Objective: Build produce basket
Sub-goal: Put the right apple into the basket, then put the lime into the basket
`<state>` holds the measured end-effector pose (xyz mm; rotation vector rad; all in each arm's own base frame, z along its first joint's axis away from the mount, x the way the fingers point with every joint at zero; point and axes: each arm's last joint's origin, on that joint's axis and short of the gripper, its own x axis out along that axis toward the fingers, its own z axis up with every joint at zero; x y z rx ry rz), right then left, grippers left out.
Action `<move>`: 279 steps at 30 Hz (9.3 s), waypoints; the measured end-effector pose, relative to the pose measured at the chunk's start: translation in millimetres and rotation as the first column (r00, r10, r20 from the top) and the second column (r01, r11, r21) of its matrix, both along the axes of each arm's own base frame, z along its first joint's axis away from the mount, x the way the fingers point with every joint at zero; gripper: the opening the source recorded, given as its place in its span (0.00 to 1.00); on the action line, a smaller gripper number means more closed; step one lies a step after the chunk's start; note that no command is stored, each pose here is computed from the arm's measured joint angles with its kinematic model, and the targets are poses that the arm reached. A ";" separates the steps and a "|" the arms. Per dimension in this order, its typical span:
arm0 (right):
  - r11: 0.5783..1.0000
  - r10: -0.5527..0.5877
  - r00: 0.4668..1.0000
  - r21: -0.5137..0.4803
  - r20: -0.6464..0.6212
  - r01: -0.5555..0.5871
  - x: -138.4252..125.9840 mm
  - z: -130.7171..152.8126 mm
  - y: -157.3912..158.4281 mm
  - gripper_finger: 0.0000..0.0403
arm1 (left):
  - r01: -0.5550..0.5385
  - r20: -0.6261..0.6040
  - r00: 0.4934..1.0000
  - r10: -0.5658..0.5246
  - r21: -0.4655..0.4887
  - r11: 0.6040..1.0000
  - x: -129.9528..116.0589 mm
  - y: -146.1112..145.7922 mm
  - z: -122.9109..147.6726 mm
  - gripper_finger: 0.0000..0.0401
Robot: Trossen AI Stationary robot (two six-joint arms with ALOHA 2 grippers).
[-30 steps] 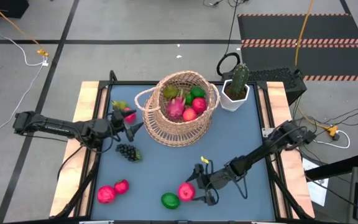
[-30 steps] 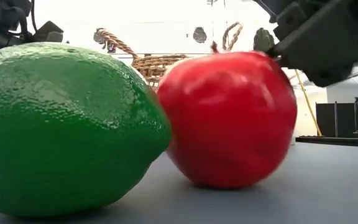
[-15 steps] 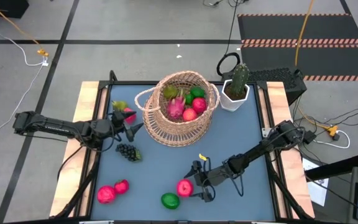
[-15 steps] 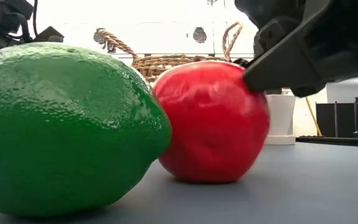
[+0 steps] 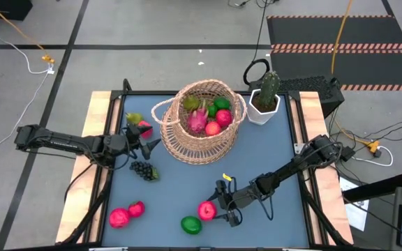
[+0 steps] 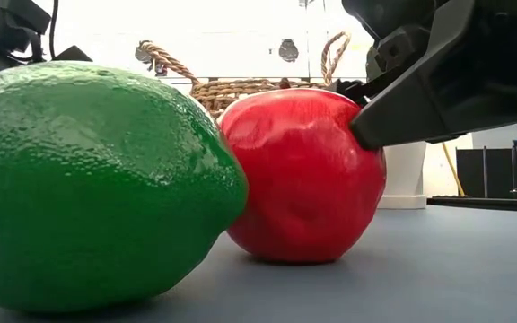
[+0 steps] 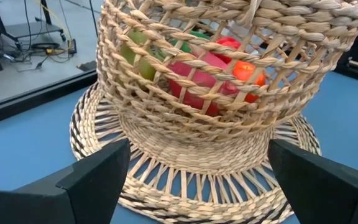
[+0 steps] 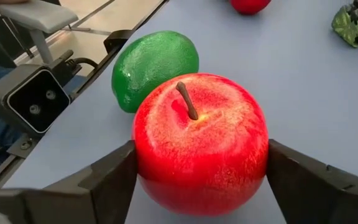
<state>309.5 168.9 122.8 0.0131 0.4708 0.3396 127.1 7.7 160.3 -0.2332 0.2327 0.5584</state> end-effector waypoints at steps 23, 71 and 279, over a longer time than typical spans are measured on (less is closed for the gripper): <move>0.996 -0.050 0.997 -0.073 0.060 0.055 5.6 3.4 -9.6 0.74 | -0.021 -0.002 1.000 0.021 -0.055 0.998 -1.2 0.1 -3.1 0.95; 0.536 -0.792 0.610 -0.446 0.029 0.717 56.2 175.7 -266.8 0.83 | -0.011 -0.090 0.996 -0.010 -0.226 0.974 -8.4 -14.6 -34.6 0.95; 0.975 -0.224 0.966 -0.026 -0.131 0.222 100.6 9.3 65.1 0.88 | 0.748 0.003 0.658 -0.753 0.111 0.654 90.0 -197.0 12.0 0.95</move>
